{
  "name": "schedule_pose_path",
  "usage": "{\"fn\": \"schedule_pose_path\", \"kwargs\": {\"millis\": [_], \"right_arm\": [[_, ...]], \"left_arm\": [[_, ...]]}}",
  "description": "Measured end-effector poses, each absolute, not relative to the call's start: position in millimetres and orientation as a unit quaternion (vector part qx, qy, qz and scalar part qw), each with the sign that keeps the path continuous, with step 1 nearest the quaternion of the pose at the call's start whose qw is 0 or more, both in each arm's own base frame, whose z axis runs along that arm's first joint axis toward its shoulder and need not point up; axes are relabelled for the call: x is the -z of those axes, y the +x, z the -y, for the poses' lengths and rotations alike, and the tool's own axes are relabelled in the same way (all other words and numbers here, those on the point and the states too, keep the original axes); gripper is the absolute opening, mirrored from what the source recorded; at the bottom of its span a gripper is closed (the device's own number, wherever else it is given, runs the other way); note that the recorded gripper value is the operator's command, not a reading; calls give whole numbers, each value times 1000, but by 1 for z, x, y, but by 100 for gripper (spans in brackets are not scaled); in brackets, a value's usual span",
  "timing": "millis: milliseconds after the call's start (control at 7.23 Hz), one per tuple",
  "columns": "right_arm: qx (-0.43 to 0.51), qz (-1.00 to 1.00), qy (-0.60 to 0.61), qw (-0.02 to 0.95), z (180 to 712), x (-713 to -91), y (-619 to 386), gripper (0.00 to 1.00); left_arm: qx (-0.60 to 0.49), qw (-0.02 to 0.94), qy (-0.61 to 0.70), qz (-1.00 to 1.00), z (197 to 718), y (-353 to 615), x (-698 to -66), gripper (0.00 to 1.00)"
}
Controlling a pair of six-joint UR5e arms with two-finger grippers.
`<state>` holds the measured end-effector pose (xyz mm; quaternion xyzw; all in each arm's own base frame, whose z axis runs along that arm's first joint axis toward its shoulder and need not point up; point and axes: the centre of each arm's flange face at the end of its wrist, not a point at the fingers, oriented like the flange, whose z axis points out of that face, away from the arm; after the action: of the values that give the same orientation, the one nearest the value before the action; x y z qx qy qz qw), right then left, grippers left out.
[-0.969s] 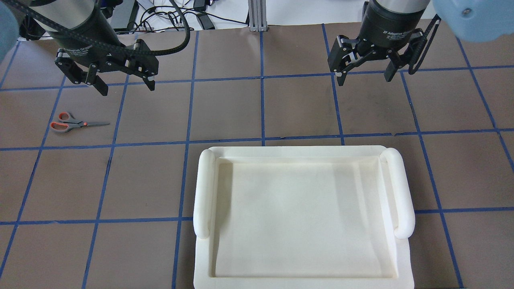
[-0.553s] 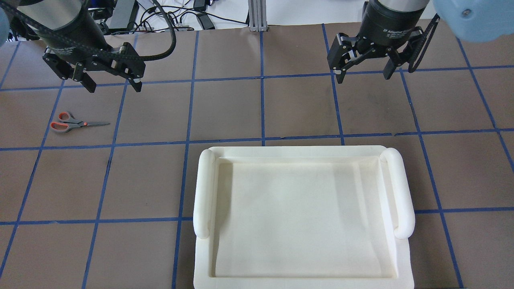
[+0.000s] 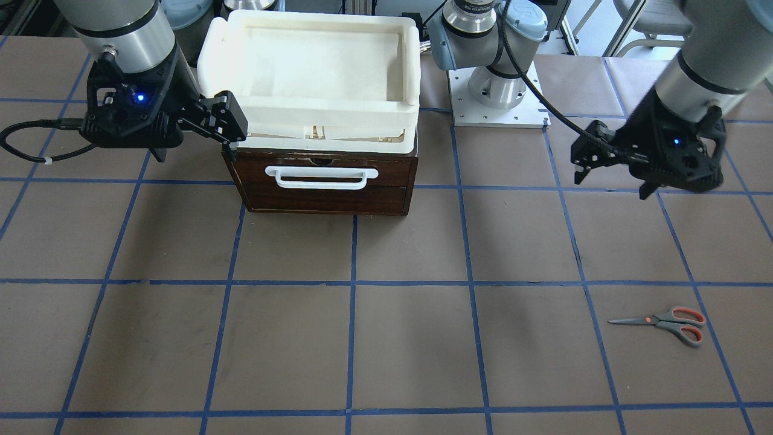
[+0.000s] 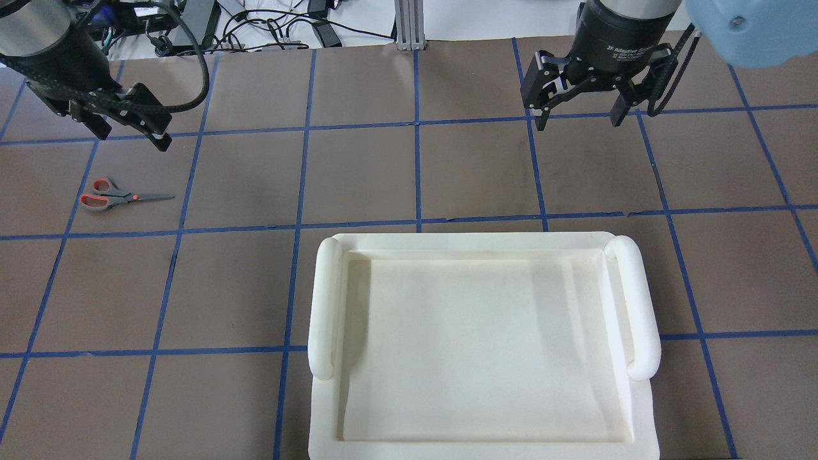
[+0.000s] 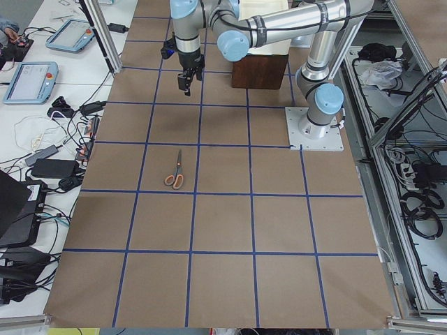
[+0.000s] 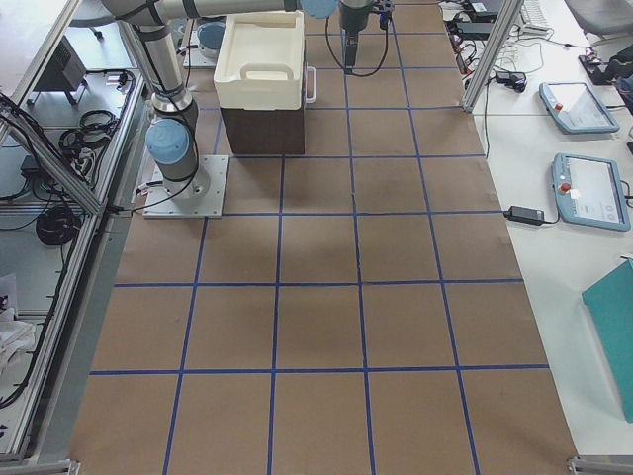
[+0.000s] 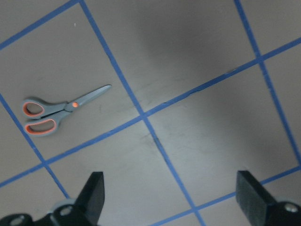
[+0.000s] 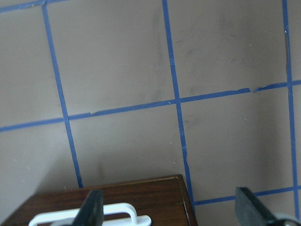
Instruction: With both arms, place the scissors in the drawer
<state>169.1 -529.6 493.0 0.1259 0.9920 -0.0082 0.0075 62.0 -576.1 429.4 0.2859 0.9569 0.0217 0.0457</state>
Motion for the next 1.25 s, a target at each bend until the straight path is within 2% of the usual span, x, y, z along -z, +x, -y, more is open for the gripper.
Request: {"fn": "schedule_pose_path", "kwargs": {"millis": [553,1245], "right_arm": [[-10,-897,442,-2,549,-433,205,100],[-21,-819,568,-77,541,-357,290,100]], "left_arm": [[-44,39,583,-810,626,164,-319,100],[-15,14,758,-652,653,230,-228,100]]}}
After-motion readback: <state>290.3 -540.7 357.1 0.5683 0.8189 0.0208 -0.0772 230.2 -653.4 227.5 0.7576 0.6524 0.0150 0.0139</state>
